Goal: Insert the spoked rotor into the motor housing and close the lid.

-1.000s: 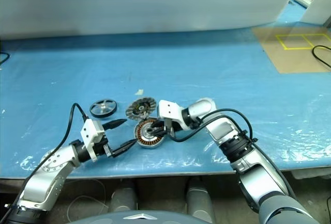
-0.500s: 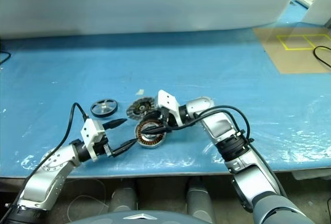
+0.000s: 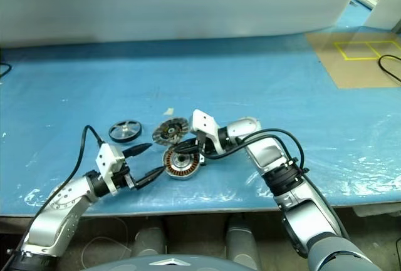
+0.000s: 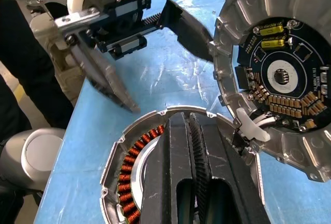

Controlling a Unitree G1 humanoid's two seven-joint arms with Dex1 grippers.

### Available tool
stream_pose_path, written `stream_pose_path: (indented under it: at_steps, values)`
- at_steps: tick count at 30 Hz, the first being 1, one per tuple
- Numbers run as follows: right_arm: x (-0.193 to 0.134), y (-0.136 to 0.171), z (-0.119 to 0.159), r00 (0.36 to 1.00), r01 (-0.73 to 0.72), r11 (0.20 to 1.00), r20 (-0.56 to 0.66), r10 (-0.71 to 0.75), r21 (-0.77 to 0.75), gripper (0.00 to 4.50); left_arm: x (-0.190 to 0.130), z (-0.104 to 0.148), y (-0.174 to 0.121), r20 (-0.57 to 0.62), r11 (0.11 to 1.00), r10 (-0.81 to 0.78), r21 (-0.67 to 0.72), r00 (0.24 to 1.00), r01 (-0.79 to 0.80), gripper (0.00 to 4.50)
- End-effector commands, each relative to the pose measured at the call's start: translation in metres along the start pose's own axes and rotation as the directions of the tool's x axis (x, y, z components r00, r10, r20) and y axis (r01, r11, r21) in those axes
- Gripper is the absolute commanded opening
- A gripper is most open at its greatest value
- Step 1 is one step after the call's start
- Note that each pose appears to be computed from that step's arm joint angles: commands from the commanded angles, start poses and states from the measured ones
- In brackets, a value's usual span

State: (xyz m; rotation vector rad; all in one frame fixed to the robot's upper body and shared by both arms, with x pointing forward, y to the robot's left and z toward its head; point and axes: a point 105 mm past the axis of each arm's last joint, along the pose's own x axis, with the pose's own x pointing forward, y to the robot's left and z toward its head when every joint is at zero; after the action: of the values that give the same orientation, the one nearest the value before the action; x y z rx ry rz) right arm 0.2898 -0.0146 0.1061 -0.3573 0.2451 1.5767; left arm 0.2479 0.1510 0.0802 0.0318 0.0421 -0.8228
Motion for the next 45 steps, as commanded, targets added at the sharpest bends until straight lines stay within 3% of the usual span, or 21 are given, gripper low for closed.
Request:
stream_pose_path:
  at_steps: [1,10,17,28,33,40,45]
  values:
    - [-0.003,0.005,0.013,0.999,-0.021,0.999,0.045,0.023,-0.048,0.05,-0.010,0.011,-0.001,0.044,0.999,0.037,-0.019,0.998,-0.036,4.50]
    - [-0.018,0.002,0.019,0.997,-0.002,0.998,0.081,0.007,-0.065,0.05,-0.032,0.001,-0.001,0.007,0.981,0.157,-0.116,0.988,-0.155,4.50]
    - [-0.031,0.003,0.018,0.997,0.005,0.998,0.071,0.000,-0.070,0.05,-0.031,0.016,0.010,0.025,0.966,0.206,-0.166,0.978,-0.200,4.50]
    - [-0.047,0.004,0.015,0.998,0.021,0.998,0.055,-0.018,-0.063,0.05,-0.049,0.087,0.047,-0.068,0.999,0.006,-0.032,0.998,-0.009,4.50]
    - [-0.048,0.001,0.019,0.996,0.055,0.996,0.075,-0.050,-0.065,0.05,-0.045,0.108,0.068,-0.156,0.994,-0.091,0.046,0.984,0.099,4.50]
    - [-0.049,0.000,0.022,0.990,0.100,0.994,0.103,-0.094,-0.053,0.05,-0.036,0.116,0.111,-0.369,0.945,-0.166,0.206,0.914,0.255,4.50]
    - [-0.051,-0.001,0.033,0.978,0.144,0.989,0.157,-0.138,-0.029,0.05,-0.019,0.123,0.138,-0.395,0.906,-0.224,0.253,0.891,0.340,4.50]
